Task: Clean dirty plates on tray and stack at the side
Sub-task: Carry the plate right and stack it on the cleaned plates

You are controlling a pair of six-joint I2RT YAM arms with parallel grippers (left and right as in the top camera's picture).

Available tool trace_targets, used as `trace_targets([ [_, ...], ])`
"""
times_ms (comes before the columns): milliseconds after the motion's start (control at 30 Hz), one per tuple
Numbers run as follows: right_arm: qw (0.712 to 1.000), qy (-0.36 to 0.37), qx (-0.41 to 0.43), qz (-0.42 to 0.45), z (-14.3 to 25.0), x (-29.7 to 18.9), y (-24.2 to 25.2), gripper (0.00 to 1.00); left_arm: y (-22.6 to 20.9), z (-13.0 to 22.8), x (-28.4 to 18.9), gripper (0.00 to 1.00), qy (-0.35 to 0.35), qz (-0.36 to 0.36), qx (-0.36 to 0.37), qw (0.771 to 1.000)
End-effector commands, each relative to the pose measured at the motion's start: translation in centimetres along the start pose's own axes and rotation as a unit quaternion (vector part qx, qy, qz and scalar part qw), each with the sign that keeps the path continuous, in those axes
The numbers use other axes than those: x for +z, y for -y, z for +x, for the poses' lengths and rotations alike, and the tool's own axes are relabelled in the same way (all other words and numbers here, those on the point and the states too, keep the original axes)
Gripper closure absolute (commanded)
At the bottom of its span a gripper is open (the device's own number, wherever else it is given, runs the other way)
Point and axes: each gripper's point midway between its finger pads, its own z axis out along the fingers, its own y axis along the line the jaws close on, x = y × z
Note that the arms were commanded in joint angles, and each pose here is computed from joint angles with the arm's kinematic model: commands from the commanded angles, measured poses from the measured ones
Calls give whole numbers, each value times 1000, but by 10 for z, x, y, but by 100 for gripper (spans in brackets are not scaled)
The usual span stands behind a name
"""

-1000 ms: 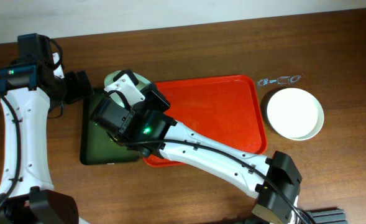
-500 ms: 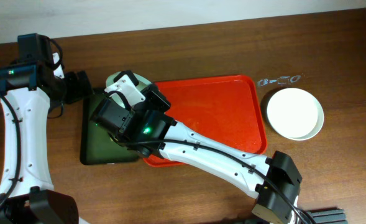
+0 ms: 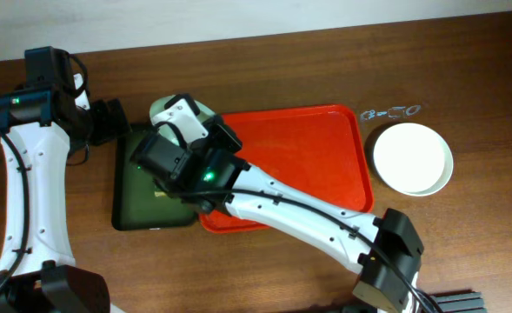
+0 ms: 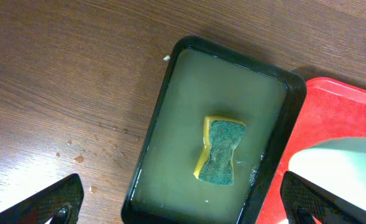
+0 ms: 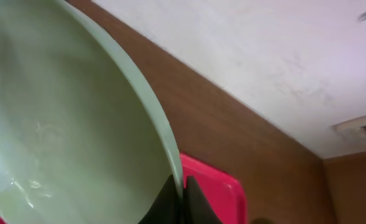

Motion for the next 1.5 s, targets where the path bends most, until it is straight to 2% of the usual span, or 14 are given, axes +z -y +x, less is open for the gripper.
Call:
trace_targets([
  [0,993,-26,86,-81,-3,6,0,96,1,0,0,1,-1,5,-2,1000],
  [167,956,-134,183,-184,29,29,-7,96,1,0,0,1,-1,5,-2,1000],
  [200,939,-181,213,-201,45,36,-2,96,1,0,0,1,-1,5,-2,1000],
  [300,901,-262,254,-235,73,44,11,96,1,0,0,1,-1,5,-2,1000],
  [367,866,-312,285,-266,89,50,24,96,1,0,0,1,-1,5,-2,1000],
  [433,844,-345,310,-270,103,56,41,96,1,0,0,1,-1,5,-2,1000],
  [667,806,-425,356,-210,156,72,104,96,1,0,0,1,-1,5,-2,1000],
  [867,802,-446,349,-192,186,82,146,96,1,0,0,1,-1,5,-2,1000],
  [1000,797,-480,349,-111,225,87,191,96,1,0,0,1,-1,5,-2,1000],
  [1200,750,-517,408,-61,273,85,246,96,1,0,0,1,-1,5,-2,1000],
  [1467,660,-566,494,-3,341,57,307,96,1,0,0,1,-1,5,-2,1000],
])
